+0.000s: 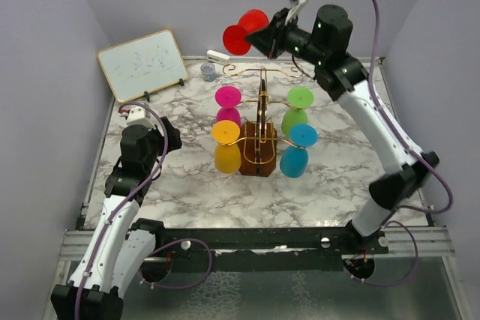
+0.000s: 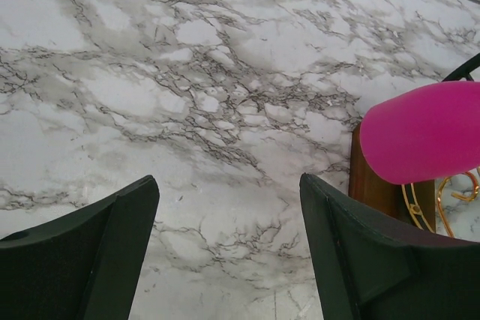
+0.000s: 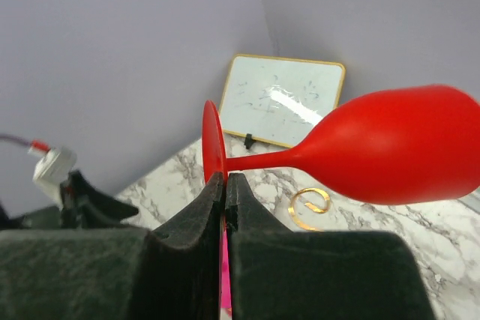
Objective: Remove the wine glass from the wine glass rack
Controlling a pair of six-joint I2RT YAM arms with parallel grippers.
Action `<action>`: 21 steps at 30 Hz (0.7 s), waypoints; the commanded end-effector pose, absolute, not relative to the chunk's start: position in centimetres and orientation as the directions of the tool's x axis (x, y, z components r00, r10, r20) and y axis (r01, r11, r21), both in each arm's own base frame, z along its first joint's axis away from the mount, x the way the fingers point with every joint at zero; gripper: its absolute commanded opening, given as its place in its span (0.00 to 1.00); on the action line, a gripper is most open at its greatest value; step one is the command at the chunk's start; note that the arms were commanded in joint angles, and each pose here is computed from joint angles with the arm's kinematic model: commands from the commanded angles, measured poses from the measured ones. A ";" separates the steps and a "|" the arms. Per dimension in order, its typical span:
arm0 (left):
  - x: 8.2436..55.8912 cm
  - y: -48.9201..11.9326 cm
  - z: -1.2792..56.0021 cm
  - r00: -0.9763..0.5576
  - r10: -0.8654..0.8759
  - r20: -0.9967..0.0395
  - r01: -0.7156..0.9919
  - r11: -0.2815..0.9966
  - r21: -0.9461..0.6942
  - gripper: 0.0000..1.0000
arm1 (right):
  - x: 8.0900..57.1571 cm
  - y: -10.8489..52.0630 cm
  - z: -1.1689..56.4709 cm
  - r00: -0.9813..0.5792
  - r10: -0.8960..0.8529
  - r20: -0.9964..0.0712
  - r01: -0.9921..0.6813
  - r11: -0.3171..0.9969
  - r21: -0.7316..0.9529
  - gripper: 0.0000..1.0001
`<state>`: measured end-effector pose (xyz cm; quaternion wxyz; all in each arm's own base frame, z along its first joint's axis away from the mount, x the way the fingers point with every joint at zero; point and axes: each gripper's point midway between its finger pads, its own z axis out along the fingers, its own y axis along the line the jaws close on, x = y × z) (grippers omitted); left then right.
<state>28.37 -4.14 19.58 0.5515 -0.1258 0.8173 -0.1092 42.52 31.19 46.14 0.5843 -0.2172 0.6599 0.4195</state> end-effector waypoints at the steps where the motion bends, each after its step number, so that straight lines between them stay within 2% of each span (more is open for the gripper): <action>1: 27.9 -4.0 24.8 -0.286 -0.397 -0.872 -0.095 0.917 -0.387 0.75 | 34.5 28.8 52.3 0.202 0.092 -0.975 -0.710 0.699 -0.082 0.01; 5: 26.1 -5.7 32.9 -0.207 -0.515 -0.832 0.013 0.848 -0.529 0.57 | 27.6 27.5 51.5 0.328 0.050 -0.943 -0.713 0.667 -0.213 0.01; 7: 24.7 -7.0 36.5 -0.209 -0.563 -0.800 0.087 0.804 -0.588 0.52 | 24.3 27.0 51.2 0.401 0.022 -0.916 -0.727 0.617 -0.303 0.01; 10: 22.3 -10.1 40.7 -0.281 -0.603 -0.746 0.247 0.706 -0.664 0.57 | 20.4 26.9 50.0 0.459 0.007 -0.888 -0.756 0.528 -0.387 0.01; 14: 18.6 -13.2 43.3 -0.412 -0.628 -0.660 0.374 0.545 -0.751 0.66 | 19.2 27.0 47.5 0.531 -0.086 -0.843 -0.725 0.469 -0.504 0.01; 21: 15.3 -14.7 44.6 -0.532 -0.630 -0.566 0.375 0.424 -0.824 0.69 | 21.4 30.0 44.6 0.635 -0.297 -0.713 -0.563 0.454 -0.690 0.01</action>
